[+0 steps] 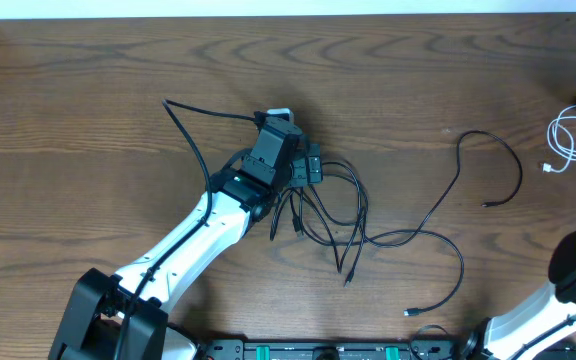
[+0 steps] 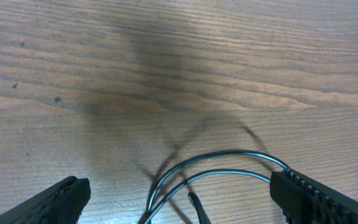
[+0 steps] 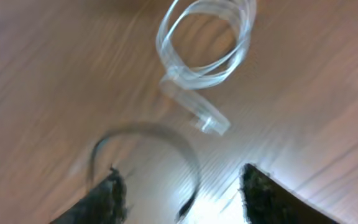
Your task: Untangle cables
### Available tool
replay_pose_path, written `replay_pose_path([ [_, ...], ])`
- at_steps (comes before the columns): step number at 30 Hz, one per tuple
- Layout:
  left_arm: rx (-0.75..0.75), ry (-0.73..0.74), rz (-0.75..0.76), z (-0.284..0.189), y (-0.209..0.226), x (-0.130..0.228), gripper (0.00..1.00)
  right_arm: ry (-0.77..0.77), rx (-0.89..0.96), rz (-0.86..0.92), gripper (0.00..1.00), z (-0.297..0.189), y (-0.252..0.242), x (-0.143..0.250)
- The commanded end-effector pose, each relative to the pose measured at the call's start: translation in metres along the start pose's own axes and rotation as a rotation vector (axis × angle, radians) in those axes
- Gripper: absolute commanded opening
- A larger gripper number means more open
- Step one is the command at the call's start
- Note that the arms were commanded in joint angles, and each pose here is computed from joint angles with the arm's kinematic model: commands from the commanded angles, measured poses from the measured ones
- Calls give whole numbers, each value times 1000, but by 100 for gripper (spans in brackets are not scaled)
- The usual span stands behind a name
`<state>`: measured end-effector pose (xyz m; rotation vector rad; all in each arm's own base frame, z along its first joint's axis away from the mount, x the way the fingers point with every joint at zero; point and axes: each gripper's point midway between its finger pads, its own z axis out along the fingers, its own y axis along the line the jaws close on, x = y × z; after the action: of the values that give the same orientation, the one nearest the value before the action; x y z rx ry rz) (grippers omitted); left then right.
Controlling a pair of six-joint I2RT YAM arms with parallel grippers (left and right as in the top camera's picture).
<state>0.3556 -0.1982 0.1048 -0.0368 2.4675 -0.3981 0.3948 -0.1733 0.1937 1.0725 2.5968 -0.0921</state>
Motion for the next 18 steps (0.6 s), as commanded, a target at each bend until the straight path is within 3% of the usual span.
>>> replay_pose_path([
  [1, -19, -7, -2, 1, 4, -2, 98, 127, -113, -77, 65, -5, 44, 42],
  [9, -19, -7, -2, 1, 4, -2, 98, 353, -50, -300, 75, 28, 79, 145],
  [15, -19, -7, -2, 1, 4, -2, 98, 431, -55, -359, 75, 68, 95, 208],
  [17, -19, -7, -1, 1, 4, -2, 98, 452, -78, -384, 70, 77, 102, 227],
  [18, -19, -7, -1, 1, 4, -2, 98, 455, -80, -387, 57, 79, 103, 231],
])
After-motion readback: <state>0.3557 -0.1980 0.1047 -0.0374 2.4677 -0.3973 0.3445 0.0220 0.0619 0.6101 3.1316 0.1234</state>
